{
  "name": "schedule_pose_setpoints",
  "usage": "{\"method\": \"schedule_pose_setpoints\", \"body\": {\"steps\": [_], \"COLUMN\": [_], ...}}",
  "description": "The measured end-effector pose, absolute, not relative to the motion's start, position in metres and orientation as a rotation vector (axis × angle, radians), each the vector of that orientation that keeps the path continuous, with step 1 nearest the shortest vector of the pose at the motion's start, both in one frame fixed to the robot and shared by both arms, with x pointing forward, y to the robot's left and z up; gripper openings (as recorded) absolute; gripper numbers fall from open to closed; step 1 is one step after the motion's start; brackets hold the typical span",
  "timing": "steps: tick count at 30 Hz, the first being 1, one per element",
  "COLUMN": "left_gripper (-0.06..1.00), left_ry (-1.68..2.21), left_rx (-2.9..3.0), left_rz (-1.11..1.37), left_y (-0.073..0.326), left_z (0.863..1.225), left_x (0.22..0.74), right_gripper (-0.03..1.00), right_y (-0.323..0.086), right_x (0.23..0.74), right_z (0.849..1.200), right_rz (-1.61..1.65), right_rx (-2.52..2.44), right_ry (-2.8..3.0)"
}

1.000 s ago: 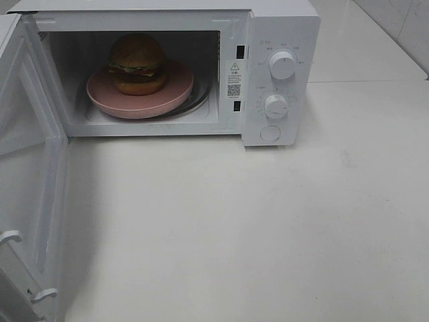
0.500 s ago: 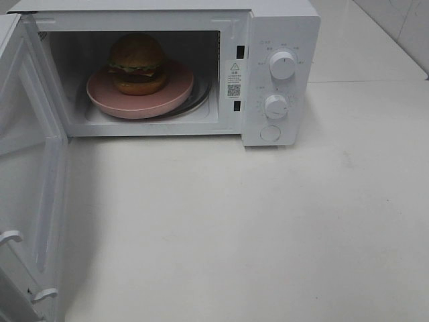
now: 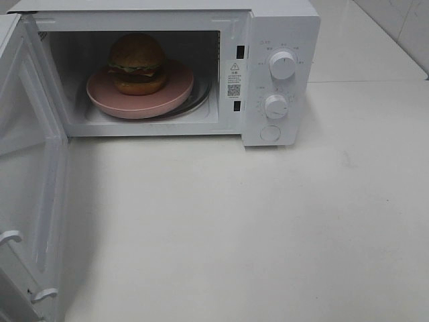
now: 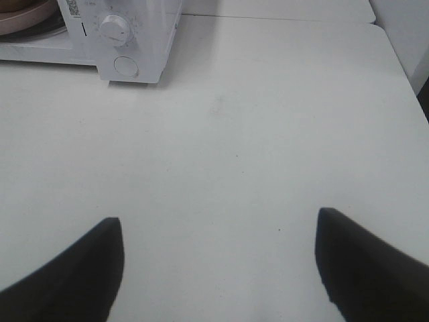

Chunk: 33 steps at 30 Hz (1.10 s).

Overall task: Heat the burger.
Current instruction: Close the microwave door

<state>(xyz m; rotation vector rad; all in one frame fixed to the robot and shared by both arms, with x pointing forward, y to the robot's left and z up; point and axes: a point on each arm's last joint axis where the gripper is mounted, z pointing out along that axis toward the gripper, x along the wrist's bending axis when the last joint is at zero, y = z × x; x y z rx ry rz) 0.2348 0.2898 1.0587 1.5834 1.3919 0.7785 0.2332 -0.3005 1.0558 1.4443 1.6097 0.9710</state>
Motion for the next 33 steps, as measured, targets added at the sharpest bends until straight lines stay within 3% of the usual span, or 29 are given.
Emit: {"method": "schedule_pose_setpoints", "body": {"steps": [28,33], "left_gripper": [0.99,0.93], "left_ry": [1.363,1.34], "left_rx": [1.549,1.51], "left_rz": [0.807,0.844], "left_y": [0.29,0.291], "left_z": [1.067,1.074], "left_x": [0.233,0.24], "right_gripper": [0.76,0.76], "right_y": [-0.301,-0.301], "right_x": [0.233,0.233], "right_z": [1.056,1.056], "right_rz": [0.97,0.97], "right_rx": [1.444,1.444], "right_ry": [1.609,1.609]}}
